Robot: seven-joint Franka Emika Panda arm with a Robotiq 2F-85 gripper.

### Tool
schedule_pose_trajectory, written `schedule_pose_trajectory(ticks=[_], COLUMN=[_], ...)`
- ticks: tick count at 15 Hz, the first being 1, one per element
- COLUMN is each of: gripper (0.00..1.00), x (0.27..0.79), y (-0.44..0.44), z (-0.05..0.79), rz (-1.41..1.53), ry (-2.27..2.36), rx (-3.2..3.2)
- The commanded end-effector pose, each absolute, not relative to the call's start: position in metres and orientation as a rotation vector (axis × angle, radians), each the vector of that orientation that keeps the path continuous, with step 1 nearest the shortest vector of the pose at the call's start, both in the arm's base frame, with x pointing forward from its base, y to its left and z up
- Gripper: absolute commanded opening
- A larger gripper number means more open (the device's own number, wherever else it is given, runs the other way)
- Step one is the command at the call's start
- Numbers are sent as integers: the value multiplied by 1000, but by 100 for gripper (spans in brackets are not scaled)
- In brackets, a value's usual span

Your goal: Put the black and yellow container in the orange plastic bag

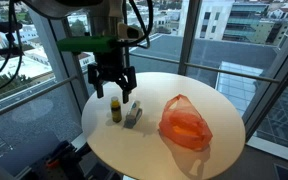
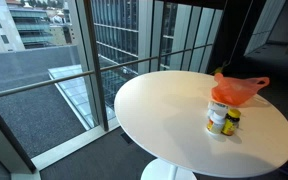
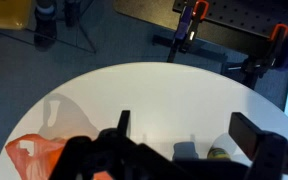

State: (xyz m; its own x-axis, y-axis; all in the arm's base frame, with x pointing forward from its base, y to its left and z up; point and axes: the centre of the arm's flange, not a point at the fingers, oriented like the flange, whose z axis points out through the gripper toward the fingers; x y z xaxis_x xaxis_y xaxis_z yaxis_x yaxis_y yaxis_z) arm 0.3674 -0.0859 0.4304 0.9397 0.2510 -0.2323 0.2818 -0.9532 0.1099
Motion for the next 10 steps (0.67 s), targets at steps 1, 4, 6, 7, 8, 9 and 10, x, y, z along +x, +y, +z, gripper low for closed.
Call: schedule_pose_trajectory(ticks=[1,4,6,7,8,9,10], gripper=[100,100,100,100,100,100,100], x=[367,367,367,370,372,374,377], y=[-86,-86,-86,-84,-83,-82,-80], z=[430,430,430,431,432,432,432], rz=[-326,-326,-326,-323,-318,-318,-315], ry=[408,408,408,403,393,394,389], rx=[2954,2954,2954,2950,2950,2951,2952])
